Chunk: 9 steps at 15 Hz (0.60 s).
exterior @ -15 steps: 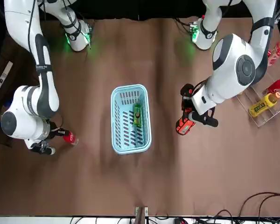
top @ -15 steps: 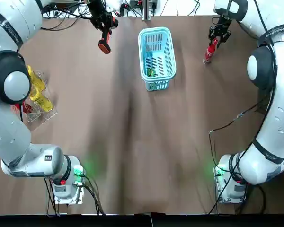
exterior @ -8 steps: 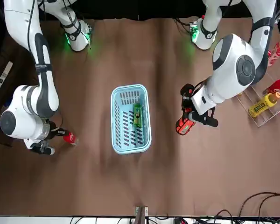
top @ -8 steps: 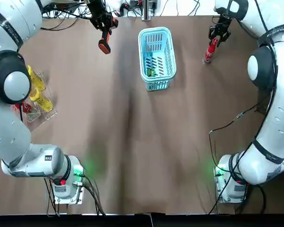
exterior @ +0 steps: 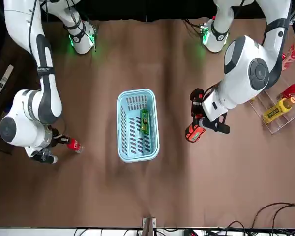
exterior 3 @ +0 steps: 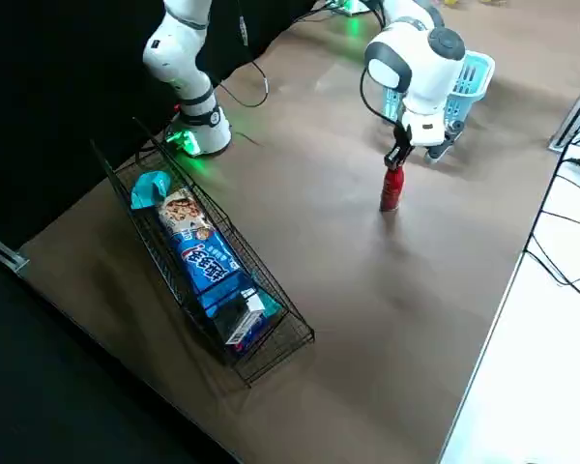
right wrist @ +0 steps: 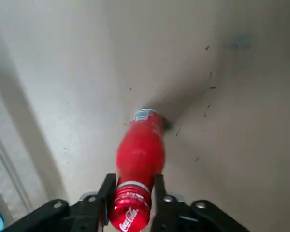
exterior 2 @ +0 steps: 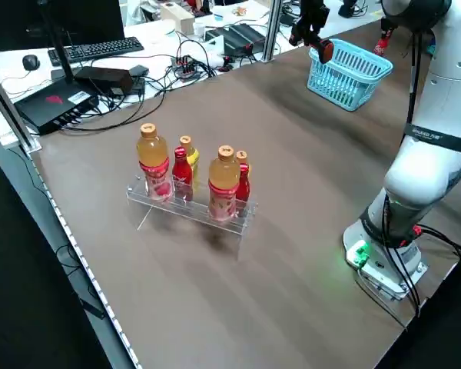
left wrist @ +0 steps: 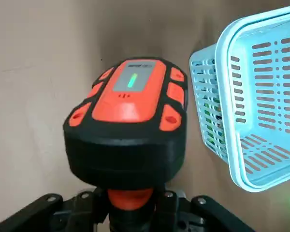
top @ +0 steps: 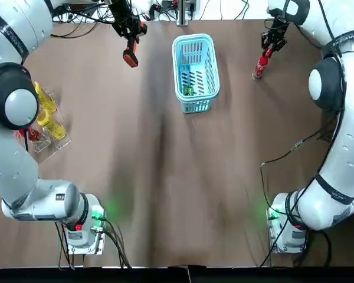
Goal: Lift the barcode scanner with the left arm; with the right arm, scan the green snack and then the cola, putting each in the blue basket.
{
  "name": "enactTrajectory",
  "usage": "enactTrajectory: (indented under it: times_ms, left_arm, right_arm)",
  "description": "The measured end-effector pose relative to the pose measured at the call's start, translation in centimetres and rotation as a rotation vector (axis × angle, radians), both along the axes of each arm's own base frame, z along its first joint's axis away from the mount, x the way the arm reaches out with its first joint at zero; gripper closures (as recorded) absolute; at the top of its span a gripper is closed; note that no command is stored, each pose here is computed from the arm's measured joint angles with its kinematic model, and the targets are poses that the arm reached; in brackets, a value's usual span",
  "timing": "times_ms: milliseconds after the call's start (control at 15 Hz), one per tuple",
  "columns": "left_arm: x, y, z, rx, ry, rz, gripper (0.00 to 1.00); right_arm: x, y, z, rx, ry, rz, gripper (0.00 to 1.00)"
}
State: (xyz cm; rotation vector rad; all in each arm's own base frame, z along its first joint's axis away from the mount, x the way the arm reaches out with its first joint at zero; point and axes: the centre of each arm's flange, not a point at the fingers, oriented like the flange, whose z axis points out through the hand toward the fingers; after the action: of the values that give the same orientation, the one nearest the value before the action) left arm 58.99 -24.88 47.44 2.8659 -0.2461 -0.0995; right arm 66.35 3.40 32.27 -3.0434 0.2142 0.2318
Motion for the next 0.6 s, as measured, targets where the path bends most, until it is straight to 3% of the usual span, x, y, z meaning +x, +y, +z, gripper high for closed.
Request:
enactTrajectory:
  times_ms: [67, 467, 600]
  left_arm:
    - [0.0, 0.0, 0.0, 0.0, 0.0, 0.0, 0.63]
    - [0.0, 0.0, 0.0, 0.0, 0.0, 0.001, 0.63]
    - [0.1, 0.1, 0.1, -0.001, -0.001, 0.003, 0.63]
  right_arm:
    - [0.0, 0.0, 0.1, 0.0, -0.001, -0.001, 0.67]
    - [0.0, 0.1, 0.3, 0.002, 0.005, 0.003, 0.67]
    - [0.2, 0.7, 2.7, 0.022, 0.018, 0.042, 0.67]
